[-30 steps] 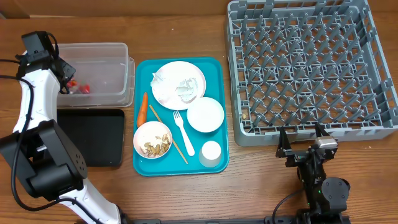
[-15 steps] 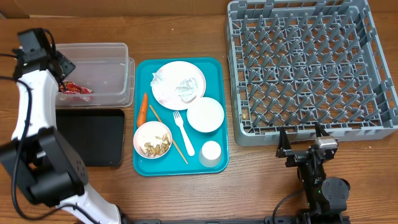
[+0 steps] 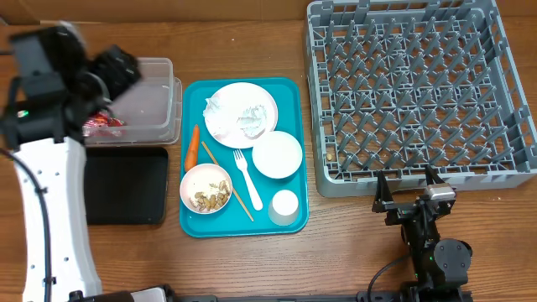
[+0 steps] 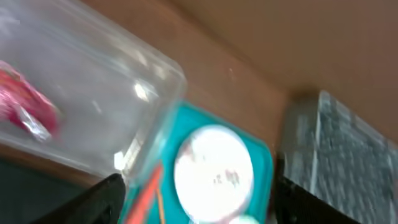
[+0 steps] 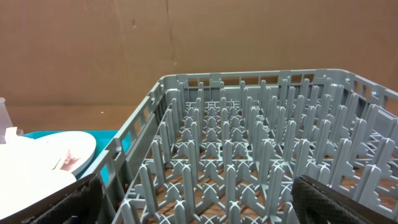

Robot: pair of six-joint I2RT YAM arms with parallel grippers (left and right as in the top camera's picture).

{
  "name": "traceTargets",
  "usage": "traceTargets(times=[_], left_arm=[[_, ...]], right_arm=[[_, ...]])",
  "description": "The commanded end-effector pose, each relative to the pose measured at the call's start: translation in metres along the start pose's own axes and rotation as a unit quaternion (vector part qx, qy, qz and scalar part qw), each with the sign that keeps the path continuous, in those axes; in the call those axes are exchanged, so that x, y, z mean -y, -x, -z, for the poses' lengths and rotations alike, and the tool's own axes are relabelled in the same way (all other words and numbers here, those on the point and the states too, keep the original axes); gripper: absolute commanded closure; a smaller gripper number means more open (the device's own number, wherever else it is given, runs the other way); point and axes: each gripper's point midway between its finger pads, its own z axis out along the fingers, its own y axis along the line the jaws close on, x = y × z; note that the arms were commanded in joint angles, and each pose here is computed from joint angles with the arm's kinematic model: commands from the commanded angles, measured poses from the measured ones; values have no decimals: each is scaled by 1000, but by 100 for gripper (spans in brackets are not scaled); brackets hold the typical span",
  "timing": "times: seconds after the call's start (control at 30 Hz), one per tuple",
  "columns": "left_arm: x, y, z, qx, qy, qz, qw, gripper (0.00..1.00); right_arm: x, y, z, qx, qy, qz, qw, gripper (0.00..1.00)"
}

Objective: Sort waste into correct bins and load items into the dishwasher
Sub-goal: 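Move the left gripper back to the plate and grasp a tissue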

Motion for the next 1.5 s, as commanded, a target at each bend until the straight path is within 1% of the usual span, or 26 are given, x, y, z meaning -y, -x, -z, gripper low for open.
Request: traceTargets(times=[0.0,0.03,0.13,0.2,0.37,0.43,0.53,0.57,0.7,0.73,0.77,0.8,0.87,1.07,1.47], left_arm=[[18,-42,-21,-80,-15,-21,997,22],[20,-55,-27,-100,-4,-29,995,23],[29,-85,-44,-138,19,-60,988,33],[40,-101,-55,-152,26,-86,984,34],[54,-126,-88,-139,82,-162,973,32],[63,-141,-101,-147,84,-183,968,31],[74,-168,-123,-171,81,-205,960,23],[74,-176,-131,-177,84,-212,957,24],[70,-209,-167,-210,98,-231,945,28],[68,-215,-176,-215,101,-235,943,36],[65,-219,-184,-219,103,-237,941,43],[62,-222,-192,-222,107,-237,940,47],[55,-226,-206,-223,116,-238,938,49],[38,-233,-230,-220,145,-249,932,47],[34,-234,-232,-220,151,-251,931,42]], right_arm=[[1,-1,0,3,-1,2,1000,0],[1,-1,0,3,-1,2,1000,0],[1,-1,0,3,-1,2,1000,0],[1,-1,0,3,-1,2,1000,0],[1,-1,0,3,-1,2,1000,0],[1,-1,0,3,-1,2,1000,0],[1,-1,0,3,-1,2,1000,0],[1,-1,0,3,-1,2,1000,0],[1,-1,0,3,-1,2,1000,0],[1,-1,0,3,-1,2,1000,0],[1,-1,0,3,-1,2,1000,0],[1,-1,0,3,-1,2,1000,0],[1,-1,0,3,-1,2,1000,0],[1,-1,0,3,-1,2,1000,0],[1,-1,0,3,-1,2,1000,0]])
